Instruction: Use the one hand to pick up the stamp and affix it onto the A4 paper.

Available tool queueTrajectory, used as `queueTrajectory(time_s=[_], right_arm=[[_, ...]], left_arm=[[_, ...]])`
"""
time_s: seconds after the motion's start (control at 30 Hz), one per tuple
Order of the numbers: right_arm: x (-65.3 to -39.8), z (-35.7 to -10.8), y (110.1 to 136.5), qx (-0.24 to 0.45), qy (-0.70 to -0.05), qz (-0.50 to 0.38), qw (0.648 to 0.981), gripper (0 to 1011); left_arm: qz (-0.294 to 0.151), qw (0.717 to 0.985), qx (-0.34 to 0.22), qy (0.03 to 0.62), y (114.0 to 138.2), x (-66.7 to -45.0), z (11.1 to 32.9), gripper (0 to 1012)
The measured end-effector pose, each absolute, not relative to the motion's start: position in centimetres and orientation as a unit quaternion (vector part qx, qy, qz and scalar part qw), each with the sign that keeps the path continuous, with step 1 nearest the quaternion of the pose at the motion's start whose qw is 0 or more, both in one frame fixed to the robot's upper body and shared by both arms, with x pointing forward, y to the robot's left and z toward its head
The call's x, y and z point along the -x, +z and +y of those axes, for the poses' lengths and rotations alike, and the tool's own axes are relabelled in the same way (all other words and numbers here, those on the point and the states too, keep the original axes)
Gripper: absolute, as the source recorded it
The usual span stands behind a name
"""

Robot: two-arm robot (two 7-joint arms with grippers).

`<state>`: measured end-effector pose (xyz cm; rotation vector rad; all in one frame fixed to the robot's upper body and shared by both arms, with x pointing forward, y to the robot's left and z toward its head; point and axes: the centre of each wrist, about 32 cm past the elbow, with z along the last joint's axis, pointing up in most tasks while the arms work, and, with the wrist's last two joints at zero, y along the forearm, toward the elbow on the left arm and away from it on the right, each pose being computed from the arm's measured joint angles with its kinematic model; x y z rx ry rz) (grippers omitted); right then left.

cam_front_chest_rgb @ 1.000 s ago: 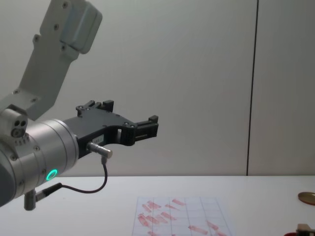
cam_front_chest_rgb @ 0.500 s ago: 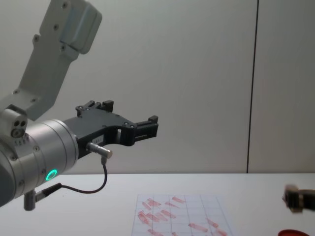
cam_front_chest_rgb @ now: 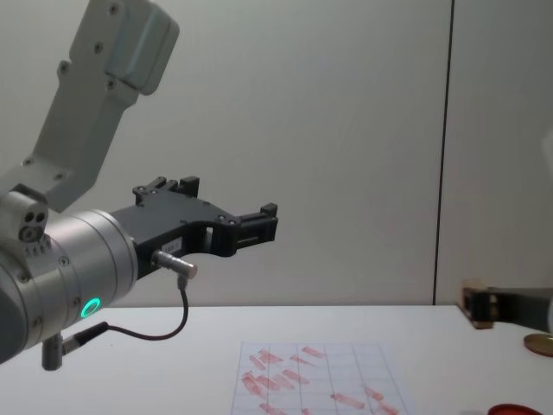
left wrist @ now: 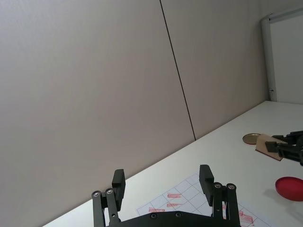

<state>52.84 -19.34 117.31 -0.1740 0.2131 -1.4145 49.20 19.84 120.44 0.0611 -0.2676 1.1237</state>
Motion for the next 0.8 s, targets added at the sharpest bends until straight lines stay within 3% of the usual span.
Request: queueTrajectory(time_s=[0.8], right_arm=[[-57.8,-13.6,114.7,0.168,-0.585,0.098,0.788,219]], left_arm=[[-0.126,0.837,-0.029,0.531,120.4,-49.2,19.8,993]])
